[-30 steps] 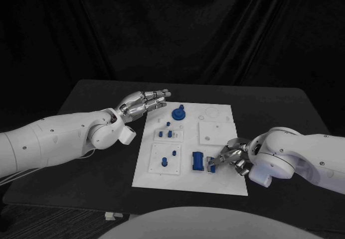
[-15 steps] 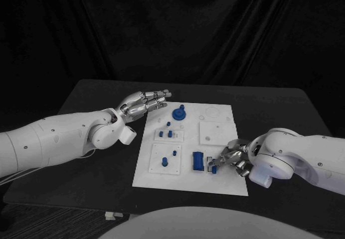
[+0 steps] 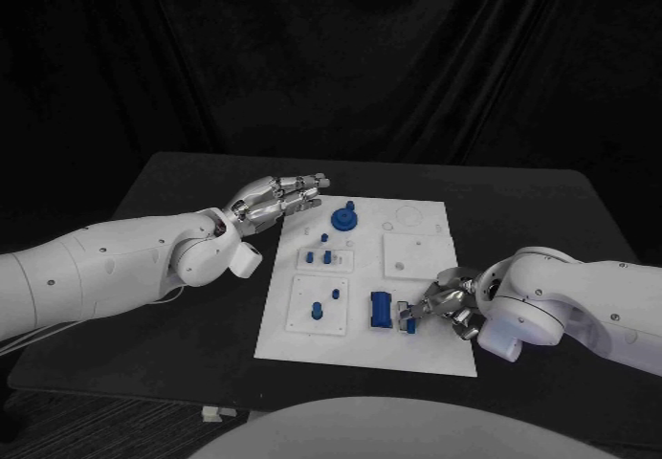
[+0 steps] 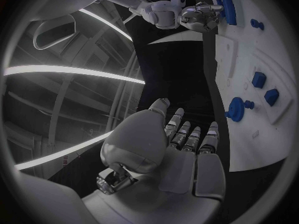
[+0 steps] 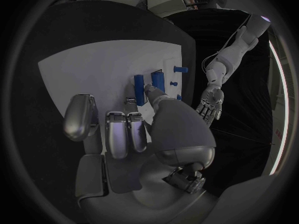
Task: Assemble the parts on the task board
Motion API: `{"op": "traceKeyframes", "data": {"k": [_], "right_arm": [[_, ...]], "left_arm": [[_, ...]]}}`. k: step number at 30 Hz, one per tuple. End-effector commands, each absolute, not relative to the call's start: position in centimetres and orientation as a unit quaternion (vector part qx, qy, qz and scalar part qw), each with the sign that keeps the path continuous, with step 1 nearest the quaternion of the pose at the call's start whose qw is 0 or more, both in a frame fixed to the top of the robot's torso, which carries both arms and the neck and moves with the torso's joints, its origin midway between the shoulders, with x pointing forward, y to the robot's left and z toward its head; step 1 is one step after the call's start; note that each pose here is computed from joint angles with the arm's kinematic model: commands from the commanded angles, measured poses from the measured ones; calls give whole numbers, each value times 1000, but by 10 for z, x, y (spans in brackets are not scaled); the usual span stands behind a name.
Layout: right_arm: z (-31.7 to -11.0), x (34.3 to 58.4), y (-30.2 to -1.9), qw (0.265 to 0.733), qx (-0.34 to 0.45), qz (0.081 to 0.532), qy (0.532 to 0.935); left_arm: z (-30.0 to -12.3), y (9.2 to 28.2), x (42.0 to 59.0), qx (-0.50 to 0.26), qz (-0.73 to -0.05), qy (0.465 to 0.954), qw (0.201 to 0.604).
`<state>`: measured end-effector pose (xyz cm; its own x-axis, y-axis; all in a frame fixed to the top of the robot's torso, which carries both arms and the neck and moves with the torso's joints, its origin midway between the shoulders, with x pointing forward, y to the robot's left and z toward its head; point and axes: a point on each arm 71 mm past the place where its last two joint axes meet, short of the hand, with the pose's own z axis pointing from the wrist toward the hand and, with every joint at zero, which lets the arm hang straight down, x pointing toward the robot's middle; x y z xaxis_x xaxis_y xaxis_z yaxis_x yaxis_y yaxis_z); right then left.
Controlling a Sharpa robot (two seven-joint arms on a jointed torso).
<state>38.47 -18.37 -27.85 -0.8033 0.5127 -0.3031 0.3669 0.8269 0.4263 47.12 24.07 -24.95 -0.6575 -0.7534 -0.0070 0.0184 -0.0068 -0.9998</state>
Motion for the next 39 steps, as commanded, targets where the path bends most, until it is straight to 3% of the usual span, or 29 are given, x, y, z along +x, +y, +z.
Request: {"op": "traceKeyframes", "data": {"k": [1, 29, 39], "right_arm": [[-278, 385, -183, 219, 239, 179, 929], [-276, 384, -180, 228, 220, 186, 930], [-273, 385, -181, 254, 218, 192, 923]], "left_arm": [[-249, 239, 470, -288, -655, 636, 290], [-252, 238, 470, -290, -652, 642, 280], [-253, 238, 470, -291, -650, 645, 278]]}}
